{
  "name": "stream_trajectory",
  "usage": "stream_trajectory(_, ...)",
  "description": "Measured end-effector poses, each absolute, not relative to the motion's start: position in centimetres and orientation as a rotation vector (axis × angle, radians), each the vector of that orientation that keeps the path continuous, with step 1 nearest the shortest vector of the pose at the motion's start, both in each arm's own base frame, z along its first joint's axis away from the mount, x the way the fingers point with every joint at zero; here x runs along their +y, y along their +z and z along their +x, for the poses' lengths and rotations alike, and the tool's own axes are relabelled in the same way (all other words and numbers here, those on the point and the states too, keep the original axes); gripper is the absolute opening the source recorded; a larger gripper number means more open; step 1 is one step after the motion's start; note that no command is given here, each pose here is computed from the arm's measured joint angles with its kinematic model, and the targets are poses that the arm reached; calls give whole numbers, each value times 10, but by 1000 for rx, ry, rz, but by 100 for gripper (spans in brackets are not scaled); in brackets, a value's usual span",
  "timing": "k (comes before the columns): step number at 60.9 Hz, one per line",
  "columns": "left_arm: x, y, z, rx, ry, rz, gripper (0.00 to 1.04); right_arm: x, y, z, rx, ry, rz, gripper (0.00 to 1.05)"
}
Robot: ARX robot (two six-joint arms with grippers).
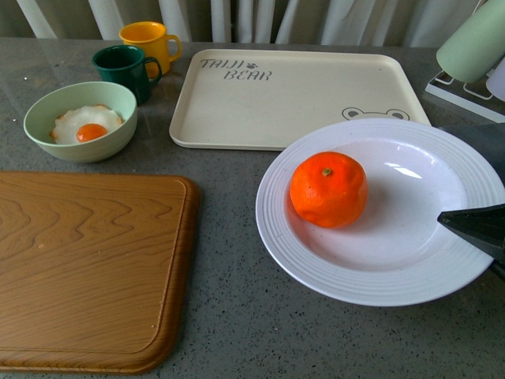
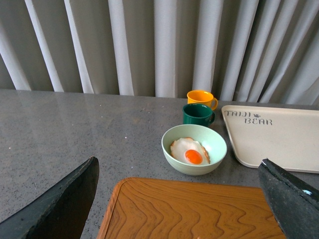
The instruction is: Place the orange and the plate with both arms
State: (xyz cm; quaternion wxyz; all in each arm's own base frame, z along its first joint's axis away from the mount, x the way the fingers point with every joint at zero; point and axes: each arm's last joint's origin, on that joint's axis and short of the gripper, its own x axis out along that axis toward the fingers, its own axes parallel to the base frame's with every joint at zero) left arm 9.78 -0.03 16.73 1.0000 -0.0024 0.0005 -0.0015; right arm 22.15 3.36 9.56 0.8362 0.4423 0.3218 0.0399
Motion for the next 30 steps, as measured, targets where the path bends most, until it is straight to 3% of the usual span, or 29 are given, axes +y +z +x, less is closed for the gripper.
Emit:
stream_trajectory(16,0,167,98,1,-3,-5,96,32,110,243,592,111,974,3)
stream_trajectory(30,0,167,98,1,-3,-5,96,36,123,300,525,148,987,3)
